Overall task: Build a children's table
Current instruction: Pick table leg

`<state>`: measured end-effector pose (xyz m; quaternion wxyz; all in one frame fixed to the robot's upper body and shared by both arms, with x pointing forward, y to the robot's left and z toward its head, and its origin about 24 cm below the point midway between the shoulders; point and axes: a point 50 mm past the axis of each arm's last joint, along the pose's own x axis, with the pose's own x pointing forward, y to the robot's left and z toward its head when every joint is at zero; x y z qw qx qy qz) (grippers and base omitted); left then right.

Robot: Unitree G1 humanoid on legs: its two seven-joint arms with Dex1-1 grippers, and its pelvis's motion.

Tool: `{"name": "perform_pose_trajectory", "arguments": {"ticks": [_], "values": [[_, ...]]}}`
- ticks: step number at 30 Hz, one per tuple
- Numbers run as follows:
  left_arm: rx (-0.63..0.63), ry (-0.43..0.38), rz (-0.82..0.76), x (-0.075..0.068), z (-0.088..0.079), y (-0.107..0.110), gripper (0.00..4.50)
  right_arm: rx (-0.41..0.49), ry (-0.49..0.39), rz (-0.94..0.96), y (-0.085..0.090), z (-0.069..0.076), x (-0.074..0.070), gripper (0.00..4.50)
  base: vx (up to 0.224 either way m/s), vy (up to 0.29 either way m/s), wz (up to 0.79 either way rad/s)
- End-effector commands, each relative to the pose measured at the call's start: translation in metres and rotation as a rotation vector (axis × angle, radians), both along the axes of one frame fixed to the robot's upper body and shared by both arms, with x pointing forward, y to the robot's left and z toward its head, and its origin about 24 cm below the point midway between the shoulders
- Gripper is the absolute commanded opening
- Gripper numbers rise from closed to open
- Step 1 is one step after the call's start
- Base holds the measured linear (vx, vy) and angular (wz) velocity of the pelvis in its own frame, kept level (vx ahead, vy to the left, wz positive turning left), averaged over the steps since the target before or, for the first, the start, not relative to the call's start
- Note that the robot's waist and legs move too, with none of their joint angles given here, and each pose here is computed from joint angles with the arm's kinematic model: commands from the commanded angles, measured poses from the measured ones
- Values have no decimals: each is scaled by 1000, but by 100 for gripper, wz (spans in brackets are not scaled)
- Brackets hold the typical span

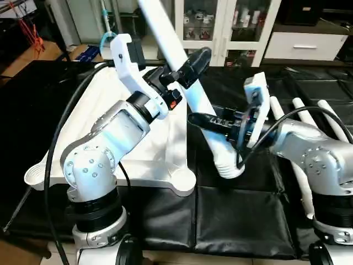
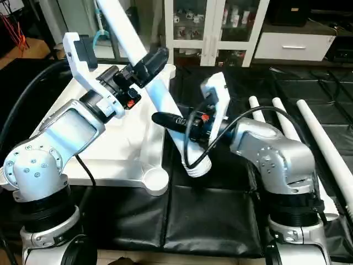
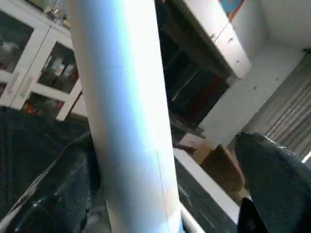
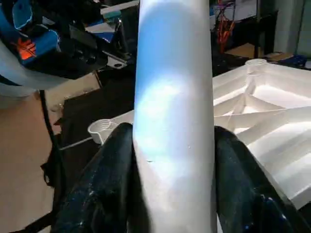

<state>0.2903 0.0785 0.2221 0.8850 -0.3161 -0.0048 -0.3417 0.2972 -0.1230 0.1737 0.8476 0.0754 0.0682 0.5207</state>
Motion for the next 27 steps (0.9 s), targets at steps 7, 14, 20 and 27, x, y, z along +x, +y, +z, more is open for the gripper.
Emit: {"name": "perform_pose_trajectory", "arguments": {"ticks": [7,14,20,27], "values": [[-32,74,71,7,-5,9,372,-68,-103,-42,0,4,3,177,0,0,0],[-45,69,48,7,-3,8,319,-130,-112,7,5,-5,-2,177,0,0,0],[-7,83,46,7,-7,8,272,-148,-127,-11,4,-7,1,177,0,0,0],[-13,87,65,9,-7,9,224,-157,-133,-20,4,-8,4,177,0,0,0]]}}
